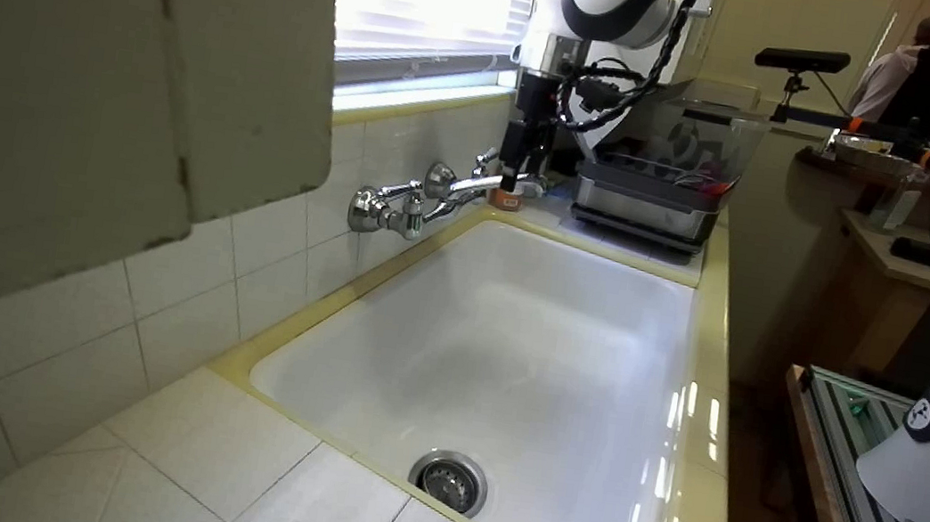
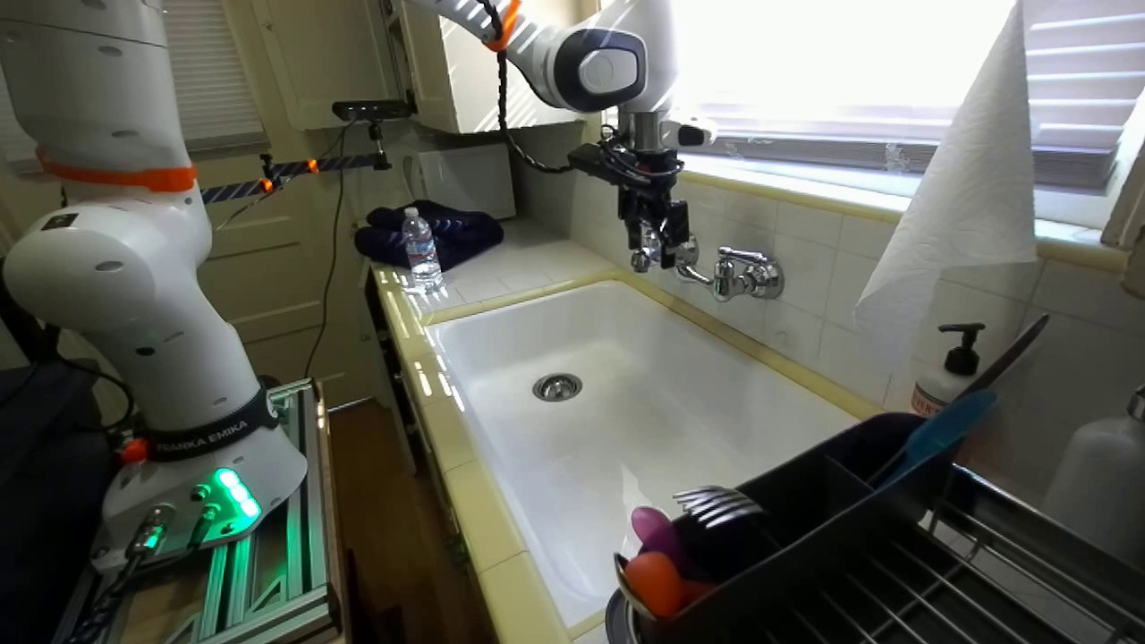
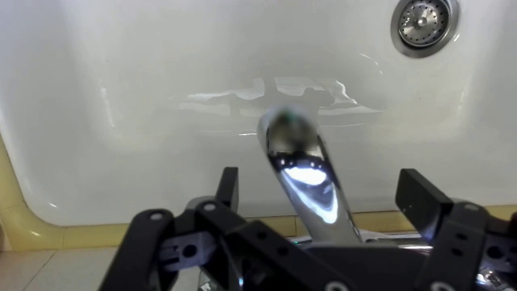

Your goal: Push the faucet handle on the left backwards then push the faucet to the right.

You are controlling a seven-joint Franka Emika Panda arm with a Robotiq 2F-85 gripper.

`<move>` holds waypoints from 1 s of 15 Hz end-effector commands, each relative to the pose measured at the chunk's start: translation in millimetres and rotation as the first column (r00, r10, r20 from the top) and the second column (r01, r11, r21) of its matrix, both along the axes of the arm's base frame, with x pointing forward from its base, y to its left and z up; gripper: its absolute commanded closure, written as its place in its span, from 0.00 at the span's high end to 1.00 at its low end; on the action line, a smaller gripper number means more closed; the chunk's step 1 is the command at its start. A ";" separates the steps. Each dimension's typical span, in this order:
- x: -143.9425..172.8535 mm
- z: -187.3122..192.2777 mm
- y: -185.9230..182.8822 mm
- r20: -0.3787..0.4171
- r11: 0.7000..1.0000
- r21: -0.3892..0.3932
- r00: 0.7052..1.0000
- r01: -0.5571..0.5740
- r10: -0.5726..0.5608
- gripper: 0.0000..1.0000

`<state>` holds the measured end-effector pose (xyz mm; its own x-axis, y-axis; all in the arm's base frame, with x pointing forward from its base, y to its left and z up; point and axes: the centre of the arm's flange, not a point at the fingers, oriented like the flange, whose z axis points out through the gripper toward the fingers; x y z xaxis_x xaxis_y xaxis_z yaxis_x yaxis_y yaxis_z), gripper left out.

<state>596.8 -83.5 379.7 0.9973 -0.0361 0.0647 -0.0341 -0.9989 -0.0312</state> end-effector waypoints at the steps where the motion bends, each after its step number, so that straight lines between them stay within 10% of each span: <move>1: 14.5 -0.5 10.7 0.011 0.998 0.027 0.999 -0.048 0.048 1.00; 15: 30.7 5.9 37.0 -0.149 0.991 0.133 0.989 0.003 0.017 1.00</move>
<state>617.9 -59.9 386.0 0.9992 0.0111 -0.0372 0.0064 -0.9922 -0.1248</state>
